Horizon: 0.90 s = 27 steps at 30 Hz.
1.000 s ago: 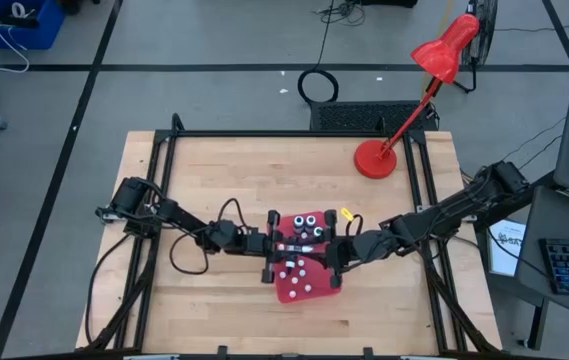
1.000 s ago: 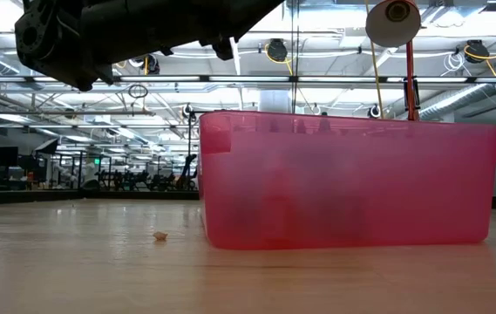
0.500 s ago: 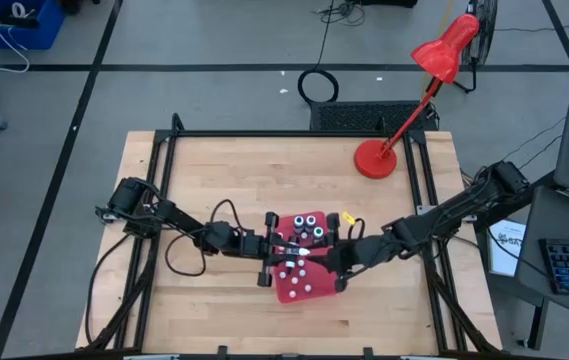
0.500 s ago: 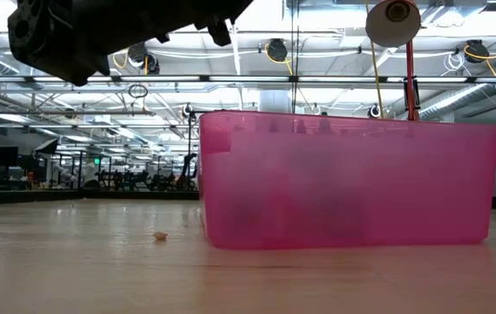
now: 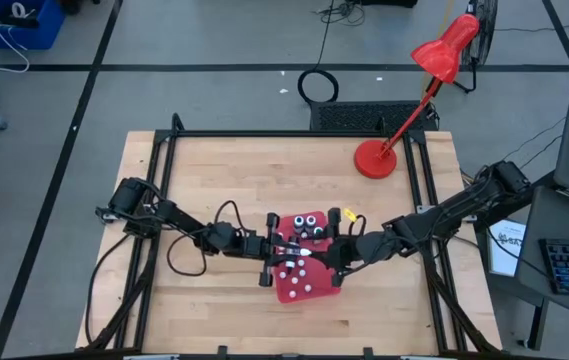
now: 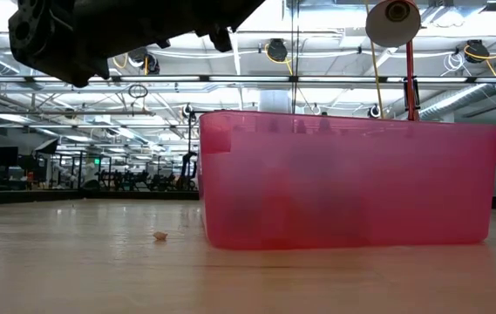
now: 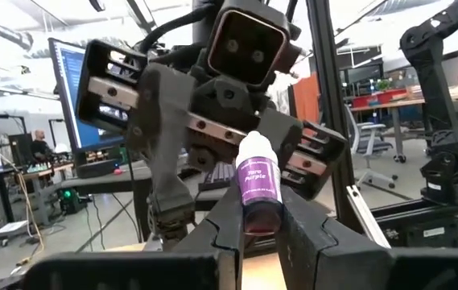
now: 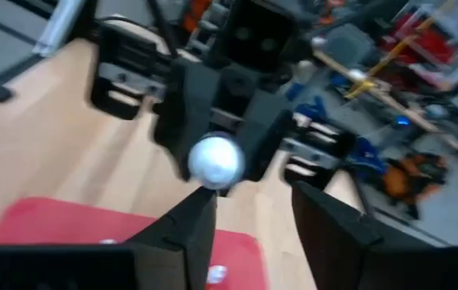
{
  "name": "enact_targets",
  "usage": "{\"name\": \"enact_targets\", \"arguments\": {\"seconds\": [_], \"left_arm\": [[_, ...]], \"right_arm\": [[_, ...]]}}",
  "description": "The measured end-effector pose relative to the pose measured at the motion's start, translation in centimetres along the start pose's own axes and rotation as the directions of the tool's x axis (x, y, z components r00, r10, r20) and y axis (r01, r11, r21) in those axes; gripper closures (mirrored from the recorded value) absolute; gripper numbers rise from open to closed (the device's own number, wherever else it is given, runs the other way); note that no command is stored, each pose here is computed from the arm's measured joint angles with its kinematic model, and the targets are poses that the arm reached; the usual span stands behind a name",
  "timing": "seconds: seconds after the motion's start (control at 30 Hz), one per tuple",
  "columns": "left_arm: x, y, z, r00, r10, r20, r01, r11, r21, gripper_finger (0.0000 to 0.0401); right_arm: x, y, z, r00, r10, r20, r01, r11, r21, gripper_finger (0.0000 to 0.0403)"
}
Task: Pick & Place food coloring
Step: Put the small purple food coloring bottle into the red bin
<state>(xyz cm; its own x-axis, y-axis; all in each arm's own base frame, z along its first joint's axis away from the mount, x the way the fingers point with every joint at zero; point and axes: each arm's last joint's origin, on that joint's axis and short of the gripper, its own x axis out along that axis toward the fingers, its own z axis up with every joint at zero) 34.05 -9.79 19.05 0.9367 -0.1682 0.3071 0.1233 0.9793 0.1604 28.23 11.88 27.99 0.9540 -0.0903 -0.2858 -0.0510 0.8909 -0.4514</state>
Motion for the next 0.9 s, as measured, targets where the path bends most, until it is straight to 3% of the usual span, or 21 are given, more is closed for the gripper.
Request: {"name": "enact_targets", "arguments": {"seconds": [0.17,0.3,0.9], "left_arm": [[0.00,0.02,-0.02,1.000,0.004,-0.002,-0.004,1.000,-0.003,0.0351],[0.00,0.05,-0.03,1.000,0.010,-0.004,-0.010,1.000,0.000,0.0351],[0.01,0.19,-0.14,1.000,0.027,-0.016,-0.027,1.000,0.000,0.0351]], "right_arm": [[-0.44,-0.27,0.21,1.000,-0.024,0.000,0.024,1.000,0.011,0.0231],[-0.44,-0.14,0.22,1.000,0.022,0.011,-0.022,0.999,0.044,0.0236],[-0.45,0.25,0.56,0.998,0.050,0.047,-0.053,0.997,0.062,0.0245]]}}
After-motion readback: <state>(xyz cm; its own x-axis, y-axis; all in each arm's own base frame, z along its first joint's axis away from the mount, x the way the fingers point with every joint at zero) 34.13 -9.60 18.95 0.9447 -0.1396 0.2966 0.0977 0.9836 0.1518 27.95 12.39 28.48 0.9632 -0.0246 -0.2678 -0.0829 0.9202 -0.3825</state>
